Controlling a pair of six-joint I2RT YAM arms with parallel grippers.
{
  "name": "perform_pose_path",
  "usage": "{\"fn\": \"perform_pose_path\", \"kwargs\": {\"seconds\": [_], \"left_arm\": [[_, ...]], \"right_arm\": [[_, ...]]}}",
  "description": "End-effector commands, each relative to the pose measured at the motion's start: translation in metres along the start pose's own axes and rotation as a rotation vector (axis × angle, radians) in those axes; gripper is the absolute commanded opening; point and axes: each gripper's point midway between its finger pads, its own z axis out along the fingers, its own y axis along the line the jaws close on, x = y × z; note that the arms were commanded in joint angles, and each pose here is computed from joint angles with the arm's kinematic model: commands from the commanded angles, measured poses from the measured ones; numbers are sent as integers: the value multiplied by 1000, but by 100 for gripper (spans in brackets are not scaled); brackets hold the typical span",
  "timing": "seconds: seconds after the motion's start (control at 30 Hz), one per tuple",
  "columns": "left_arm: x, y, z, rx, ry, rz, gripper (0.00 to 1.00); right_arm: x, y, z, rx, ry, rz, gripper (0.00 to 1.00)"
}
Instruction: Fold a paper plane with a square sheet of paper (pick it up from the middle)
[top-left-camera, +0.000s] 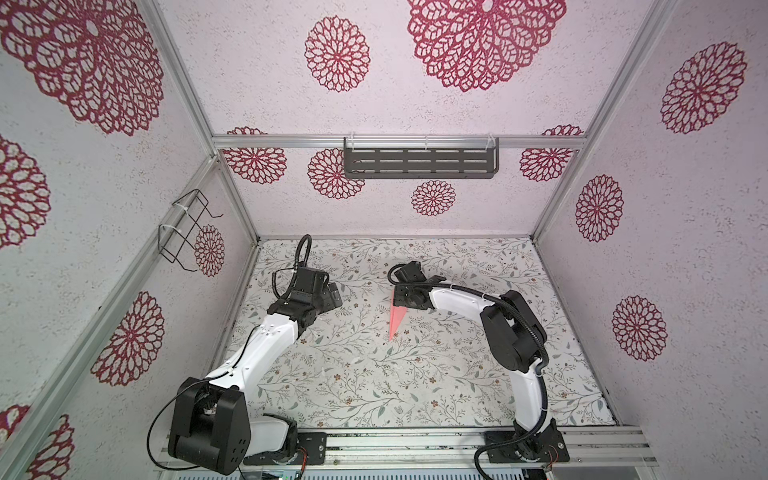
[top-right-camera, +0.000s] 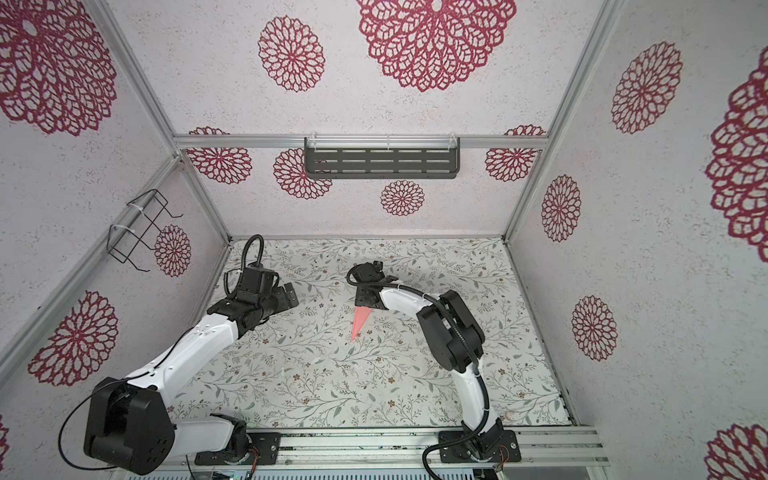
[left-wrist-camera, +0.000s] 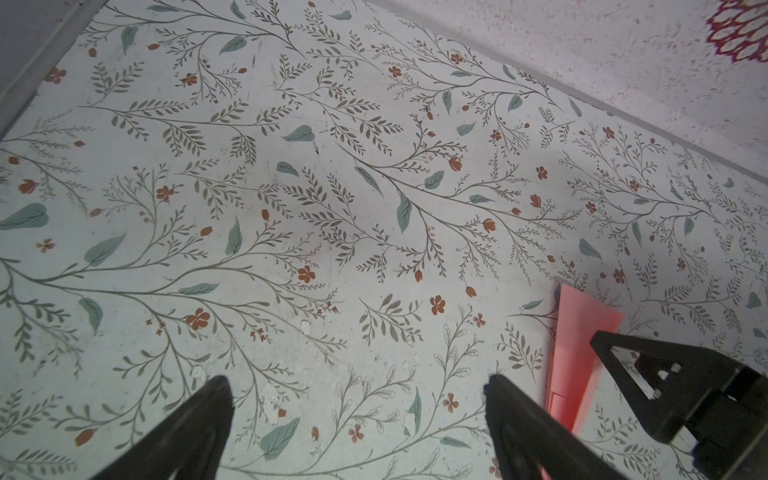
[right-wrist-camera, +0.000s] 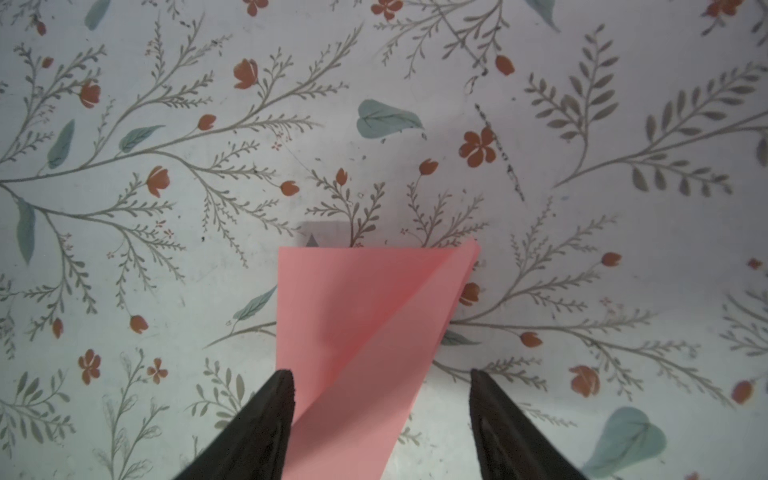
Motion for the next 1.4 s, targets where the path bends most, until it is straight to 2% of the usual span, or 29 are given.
{"fn": "perform_pose_path", "kwargs": {"seconds": [0.0, 0.43, 0.6, 0.7, 0.97, 1.17, 1.37], "left_arm": [[-8, -2, -3, 18, -24, -5, 97], [-4, -7, 4, 27, 11, 9, 98], [-3, -6, 5, 23, 15, 11, 97], [-4, -4, 5, 12, 12, 9, 98], [-12, 6, -5, -28, -40, -14, 97], [-12, 5, -5, -23, -37, -21, 98], [-12, 1, -4, -1, -28, -29, 97]], "right_arm": [[-5, 3, -12, 39, -13, 7, 70], [1, 13, -25, 137, -50, -65, 72], [4, 22, -28, 148, -60, -137, 73], [10, 28, -26, 159, -42, -194, 69], [26, 23, -9, 198, 25, -252, 42], [22, 19, -11, 219, 13, -244, 16], [7, 17, -25, 181, -36, -193, 4]]}}
